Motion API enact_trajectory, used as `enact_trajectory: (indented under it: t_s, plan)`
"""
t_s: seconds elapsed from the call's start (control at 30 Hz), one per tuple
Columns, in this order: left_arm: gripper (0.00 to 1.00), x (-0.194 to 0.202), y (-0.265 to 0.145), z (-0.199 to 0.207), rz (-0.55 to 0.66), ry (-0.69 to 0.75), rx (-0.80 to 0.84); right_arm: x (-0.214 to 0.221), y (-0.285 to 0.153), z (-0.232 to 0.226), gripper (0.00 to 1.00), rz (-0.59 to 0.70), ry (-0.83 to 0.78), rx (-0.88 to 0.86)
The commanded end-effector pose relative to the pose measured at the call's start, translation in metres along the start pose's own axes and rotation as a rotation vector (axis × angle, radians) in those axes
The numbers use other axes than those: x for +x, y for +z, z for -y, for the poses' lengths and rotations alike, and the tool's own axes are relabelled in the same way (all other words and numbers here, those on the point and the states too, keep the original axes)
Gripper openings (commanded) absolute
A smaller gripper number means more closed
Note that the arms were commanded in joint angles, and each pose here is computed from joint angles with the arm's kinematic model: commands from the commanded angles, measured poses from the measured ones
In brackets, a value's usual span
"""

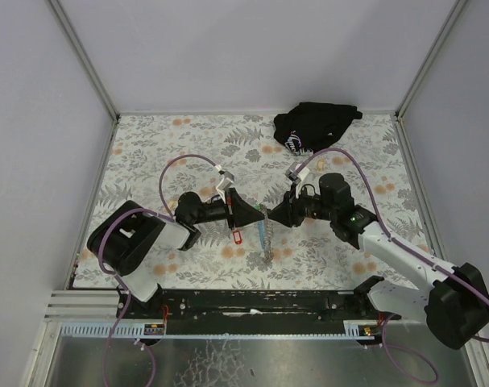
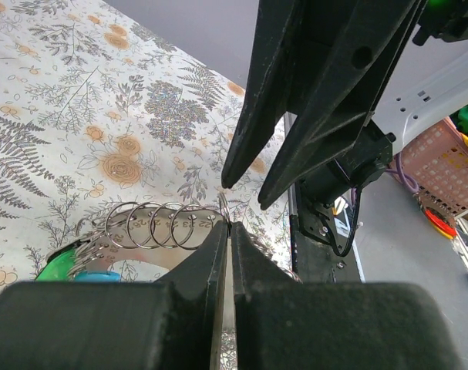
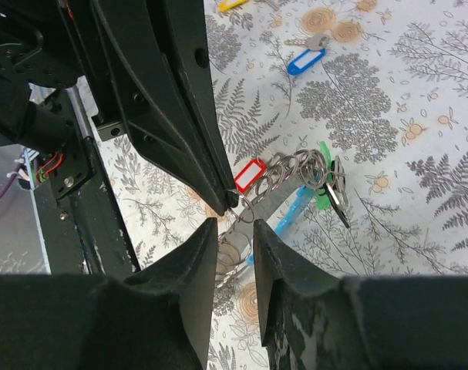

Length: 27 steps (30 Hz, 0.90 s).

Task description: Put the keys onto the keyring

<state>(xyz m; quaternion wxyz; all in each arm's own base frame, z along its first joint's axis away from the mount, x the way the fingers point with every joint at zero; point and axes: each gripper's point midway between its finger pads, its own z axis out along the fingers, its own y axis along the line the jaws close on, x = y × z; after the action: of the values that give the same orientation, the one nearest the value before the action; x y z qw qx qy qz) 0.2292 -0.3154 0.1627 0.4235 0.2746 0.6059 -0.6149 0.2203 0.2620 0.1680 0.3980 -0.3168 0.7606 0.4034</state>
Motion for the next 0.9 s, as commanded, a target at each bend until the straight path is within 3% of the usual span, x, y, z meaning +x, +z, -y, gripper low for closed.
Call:
enact_trajectory:
  t_s: [0.0, 0.5, 0.77, 0.87]
  plan:
    - [0.00, -0.012, 0.001, 0.008, 0.056, 0.070, 0.035, -0.025, 0.006, -0.009, 0.33, 0.112, -0.035, -0.102]
    - [0.00, -0.012, 0.001, 0.008, 0.054, 0.072, 0.037, -0.011, 0.014, -0.013, 0.32, 0.088, -0.021, -0.244]
    - [0.00, -0.012, 0.001, 0.008, 0.055, 0.072, 0.034, -0.013, 0.014, -0.016, 0.05, 0.070, -0.034, -0.270]
    - [0.03, -0.011, 0.001, 0.006, 0.051, 0.073, 0.027, -0.015, 0.010, -0.017, 0.00, 0.047, -0.052, -0.260]
